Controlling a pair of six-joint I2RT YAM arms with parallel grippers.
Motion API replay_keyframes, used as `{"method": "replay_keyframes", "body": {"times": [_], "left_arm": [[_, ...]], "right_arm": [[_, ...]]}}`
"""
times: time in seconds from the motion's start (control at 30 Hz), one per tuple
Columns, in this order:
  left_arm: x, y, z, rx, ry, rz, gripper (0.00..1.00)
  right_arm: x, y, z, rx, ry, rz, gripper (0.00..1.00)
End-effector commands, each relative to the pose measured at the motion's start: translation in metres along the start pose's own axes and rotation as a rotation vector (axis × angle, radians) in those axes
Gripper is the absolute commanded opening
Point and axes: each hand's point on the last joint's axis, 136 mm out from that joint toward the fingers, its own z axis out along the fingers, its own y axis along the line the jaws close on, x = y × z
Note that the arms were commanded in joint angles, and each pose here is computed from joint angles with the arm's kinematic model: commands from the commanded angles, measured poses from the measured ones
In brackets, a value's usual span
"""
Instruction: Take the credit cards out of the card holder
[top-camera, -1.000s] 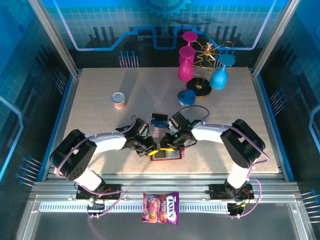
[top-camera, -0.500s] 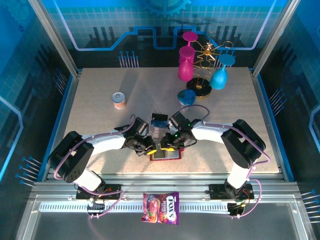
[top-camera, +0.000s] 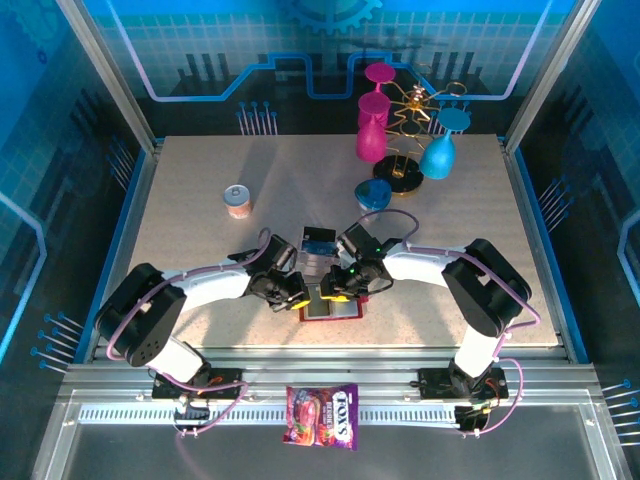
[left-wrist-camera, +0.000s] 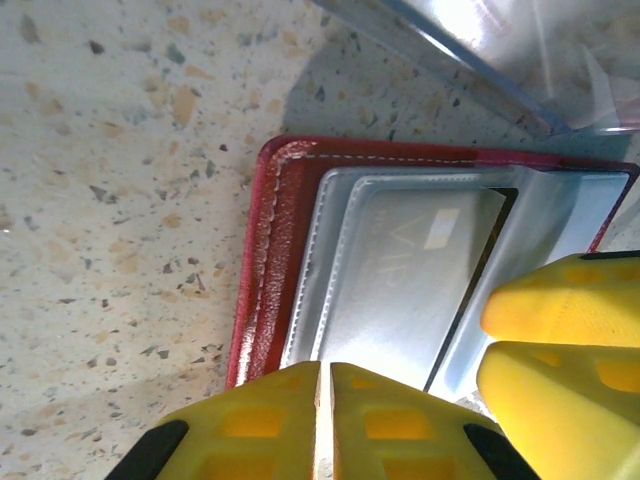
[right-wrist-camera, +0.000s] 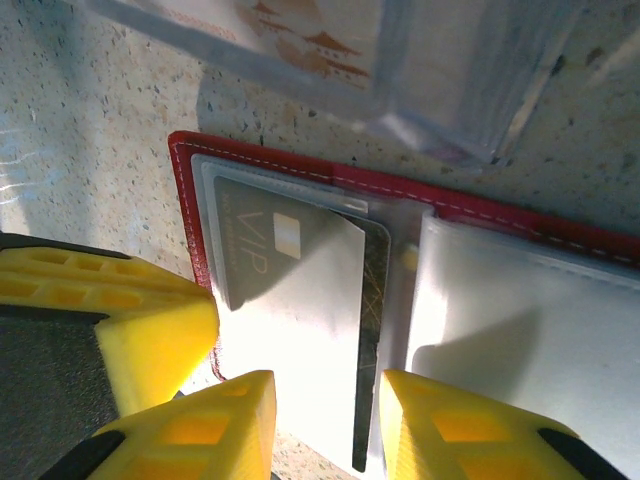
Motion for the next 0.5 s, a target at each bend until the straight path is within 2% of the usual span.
{"method": "replay_keyframes", "body": {"times": [0.0,0.47], "left_arm": [[0.0002,0.0129,0.0043,-0.05,0.013,0.001,0.12],[0.0017,0.0181,0.0086,-0.06,0.022,-0.006,0.1]], "right_arm": [[0.0005,0.0155,-0.0007,-0.036,0.006,-0.024,0.34],[0.0011,0.0116,0.0078,-0.037,0.024,-0.017,0.33]]}}
